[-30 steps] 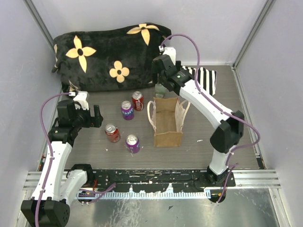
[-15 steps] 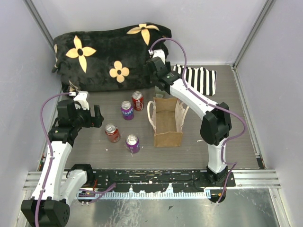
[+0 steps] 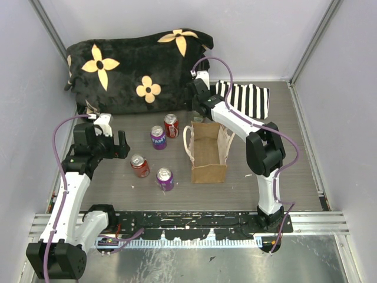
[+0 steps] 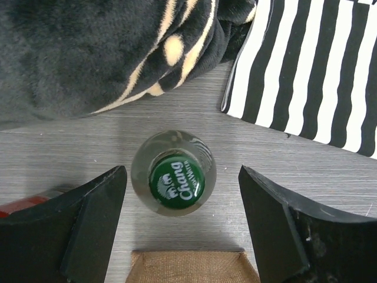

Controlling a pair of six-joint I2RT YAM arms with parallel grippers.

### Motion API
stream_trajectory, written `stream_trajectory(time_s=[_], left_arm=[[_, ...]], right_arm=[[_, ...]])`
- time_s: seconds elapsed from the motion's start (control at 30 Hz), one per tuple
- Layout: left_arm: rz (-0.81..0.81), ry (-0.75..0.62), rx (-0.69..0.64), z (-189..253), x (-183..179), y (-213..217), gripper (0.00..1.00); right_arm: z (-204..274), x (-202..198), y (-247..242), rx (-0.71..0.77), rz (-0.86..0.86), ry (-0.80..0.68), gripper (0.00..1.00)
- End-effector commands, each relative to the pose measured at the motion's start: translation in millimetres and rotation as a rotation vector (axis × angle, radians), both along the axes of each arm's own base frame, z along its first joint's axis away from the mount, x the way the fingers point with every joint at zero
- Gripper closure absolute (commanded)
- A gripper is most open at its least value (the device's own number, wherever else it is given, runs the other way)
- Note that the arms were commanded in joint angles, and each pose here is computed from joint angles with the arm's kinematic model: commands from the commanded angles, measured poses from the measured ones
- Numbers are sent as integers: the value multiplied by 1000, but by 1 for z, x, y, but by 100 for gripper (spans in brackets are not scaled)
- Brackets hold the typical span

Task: Place the beverage into the canvas bag

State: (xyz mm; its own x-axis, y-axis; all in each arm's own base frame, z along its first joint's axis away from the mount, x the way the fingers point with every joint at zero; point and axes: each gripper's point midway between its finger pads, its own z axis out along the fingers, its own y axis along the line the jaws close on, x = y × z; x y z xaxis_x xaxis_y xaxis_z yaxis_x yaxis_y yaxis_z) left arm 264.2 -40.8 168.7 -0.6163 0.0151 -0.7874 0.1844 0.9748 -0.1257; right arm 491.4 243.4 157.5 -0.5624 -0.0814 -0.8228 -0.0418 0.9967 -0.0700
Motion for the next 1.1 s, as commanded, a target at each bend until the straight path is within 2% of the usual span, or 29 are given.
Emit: stream_trajectory(time_s=[0.0,0.3,0.4,0.57,0.7,0.87,0.9,1.03,1.07], left_arm=[[-8,1,-13,-7,3,-2,2],[-9,10,-10,-9,5,-2,2],[-9,16,-10,-10,6,-2,2],[-9,18,-11,-11,7,-2,2],[-7,23,-16,-12,7,-2,2],[-9,23,-18,-12,8,-3,2],[-10,25,-20,-12,8,-3,2],[-10,27,-26,-12,8,-4,2],[-11,27,-27,-12,8,-4,2]], right_arm=[[15,16,4,78,-36,-92,18],[-9,21,6,102,-42,-85,29],[-17,20,8,107,-34,-71,44],[-19,18,5,112,-41,-81,83],[-13,17,1,102,-48,-98,99],[2,17,-1,105,-45,-133,99],[3,17,-1,103,-44,-136,96],[-2,18,-1,93,-40,-128,52],[-3,18,-1,94,-41,-126,45]])
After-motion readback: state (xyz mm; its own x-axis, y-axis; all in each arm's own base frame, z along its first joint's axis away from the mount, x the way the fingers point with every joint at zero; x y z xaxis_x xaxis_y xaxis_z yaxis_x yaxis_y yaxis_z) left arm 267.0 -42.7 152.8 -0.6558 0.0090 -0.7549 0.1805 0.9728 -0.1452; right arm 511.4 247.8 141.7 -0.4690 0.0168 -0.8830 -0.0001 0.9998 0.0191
